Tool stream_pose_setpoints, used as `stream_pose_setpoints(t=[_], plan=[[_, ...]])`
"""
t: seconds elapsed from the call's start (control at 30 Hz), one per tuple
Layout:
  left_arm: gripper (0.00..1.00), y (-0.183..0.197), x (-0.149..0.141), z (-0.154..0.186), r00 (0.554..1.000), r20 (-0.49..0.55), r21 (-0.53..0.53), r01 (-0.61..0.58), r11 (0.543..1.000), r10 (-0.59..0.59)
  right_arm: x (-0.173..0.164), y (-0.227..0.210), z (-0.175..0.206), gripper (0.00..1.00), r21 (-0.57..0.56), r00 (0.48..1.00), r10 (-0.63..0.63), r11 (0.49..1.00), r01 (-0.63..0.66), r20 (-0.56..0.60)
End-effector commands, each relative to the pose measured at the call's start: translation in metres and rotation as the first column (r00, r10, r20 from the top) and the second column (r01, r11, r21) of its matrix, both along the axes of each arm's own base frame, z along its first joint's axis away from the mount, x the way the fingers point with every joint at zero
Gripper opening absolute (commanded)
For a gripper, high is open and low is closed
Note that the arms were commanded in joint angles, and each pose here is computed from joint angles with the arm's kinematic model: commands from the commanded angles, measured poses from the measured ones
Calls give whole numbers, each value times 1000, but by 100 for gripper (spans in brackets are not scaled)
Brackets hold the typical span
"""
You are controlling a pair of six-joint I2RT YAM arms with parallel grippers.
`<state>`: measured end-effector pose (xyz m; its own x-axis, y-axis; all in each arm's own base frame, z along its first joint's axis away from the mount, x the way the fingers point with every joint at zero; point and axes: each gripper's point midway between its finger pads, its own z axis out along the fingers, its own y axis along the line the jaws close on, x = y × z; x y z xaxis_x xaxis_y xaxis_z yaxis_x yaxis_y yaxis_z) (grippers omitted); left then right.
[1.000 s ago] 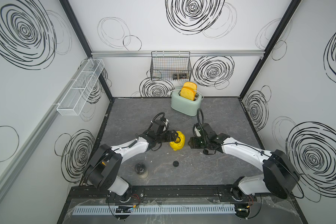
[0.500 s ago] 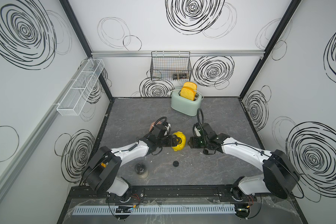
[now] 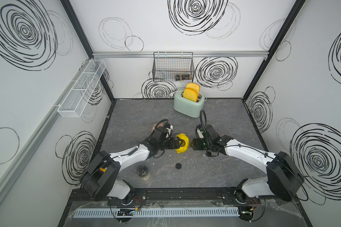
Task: Close piggy banks
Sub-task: Adjust the piggy bank at the center of the board.
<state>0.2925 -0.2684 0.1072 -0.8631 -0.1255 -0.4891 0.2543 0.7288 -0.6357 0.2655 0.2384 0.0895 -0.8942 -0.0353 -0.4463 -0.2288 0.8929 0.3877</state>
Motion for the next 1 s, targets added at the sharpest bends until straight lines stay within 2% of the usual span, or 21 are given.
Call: stream_pose_setpoints(t=[0.0, 0.1, 0.53, 0.97], plan=[[81, -6, 1, 15, 1000, 26, -77, 10, 997, -9, 3, 7, 3, 62, 8, 1000, 13, 1000, -13, 9], [81, -9, -2, 17, 1000, 22, -99, 22, 995, -19, 6, 8, 4, 62, 4, 1000, 11, 1000, -11, 15], [82, 17, 5, 9, 998, 31, -57, -46, 997, 48, 16, 12, 0, 62, -15, 1000, 7, 1000, -7, 15], [81, 8, -1, 12, 1000, 22, -102, -10, 995, 13, 26, 16, 2, 62, -13, 1000, 14, 1000, -14, 16]])
